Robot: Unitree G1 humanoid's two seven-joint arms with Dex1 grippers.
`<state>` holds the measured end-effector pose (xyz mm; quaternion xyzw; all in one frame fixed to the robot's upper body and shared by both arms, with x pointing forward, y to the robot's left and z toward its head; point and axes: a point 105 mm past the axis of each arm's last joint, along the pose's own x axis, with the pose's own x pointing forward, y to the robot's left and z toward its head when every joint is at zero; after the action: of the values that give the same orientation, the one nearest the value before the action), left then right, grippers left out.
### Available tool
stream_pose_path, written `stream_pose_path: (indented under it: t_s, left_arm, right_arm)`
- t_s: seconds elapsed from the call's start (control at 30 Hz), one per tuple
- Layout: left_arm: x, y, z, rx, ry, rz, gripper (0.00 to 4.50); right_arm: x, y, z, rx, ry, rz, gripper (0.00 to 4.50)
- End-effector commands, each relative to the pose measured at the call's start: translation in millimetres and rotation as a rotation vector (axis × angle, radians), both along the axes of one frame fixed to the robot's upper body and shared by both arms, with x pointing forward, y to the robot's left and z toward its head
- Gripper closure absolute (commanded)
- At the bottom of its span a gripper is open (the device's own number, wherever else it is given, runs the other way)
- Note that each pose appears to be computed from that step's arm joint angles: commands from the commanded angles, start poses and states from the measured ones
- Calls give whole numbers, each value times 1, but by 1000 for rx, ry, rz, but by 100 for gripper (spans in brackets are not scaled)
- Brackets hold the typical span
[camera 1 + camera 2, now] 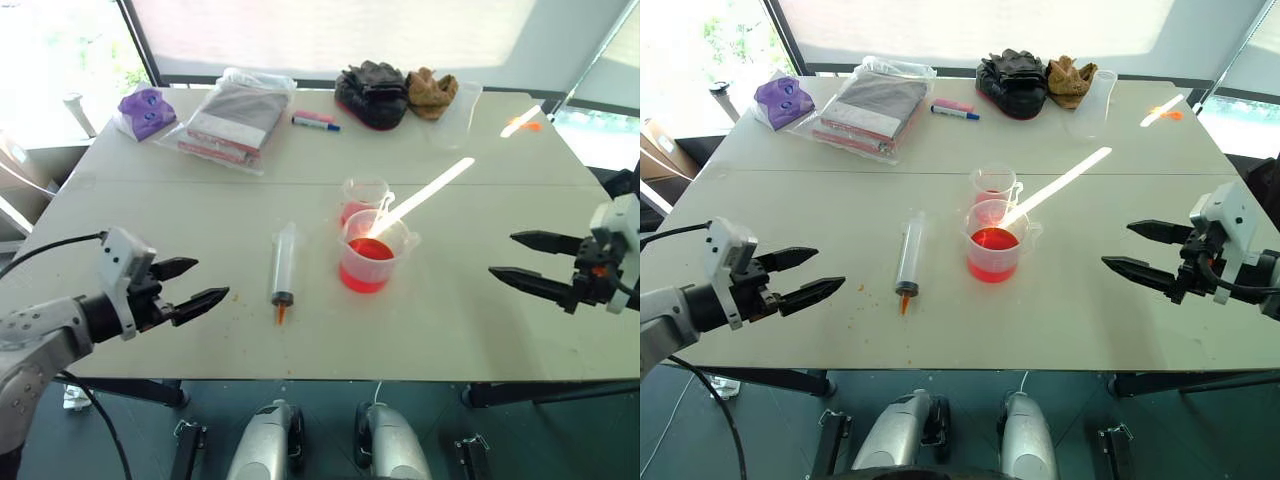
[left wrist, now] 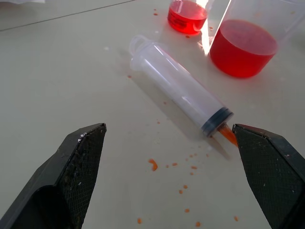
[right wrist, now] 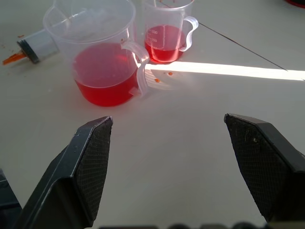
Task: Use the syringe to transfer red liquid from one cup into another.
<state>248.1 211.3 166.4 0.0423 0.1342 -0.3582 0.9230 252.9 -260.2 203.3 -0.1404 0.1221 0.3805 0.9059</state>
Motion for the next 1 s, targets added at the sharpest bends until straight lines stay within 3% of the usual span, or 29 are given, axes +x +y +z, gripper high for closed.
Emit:
stream_pose_path:
  t_s: [0.03,0.33,0.8,1.0]
  left_arm:
    - [-1,-1,9,-2,-25,-29,2]
    - [1,0,12,11,-69,-1,2]
    - [-1,-2,9,6,-70,23,2]
    - [12,-2,22,40,-151,74,2]
  right_arm:
    - [-4,6,6,-35,-42,20,57]
    - [-7,7,-6,-23,-18,12,57]
    - [1,4,-3,-24,-42,-10,57]
    - [3,8,-7,-19,-39,-6,57]
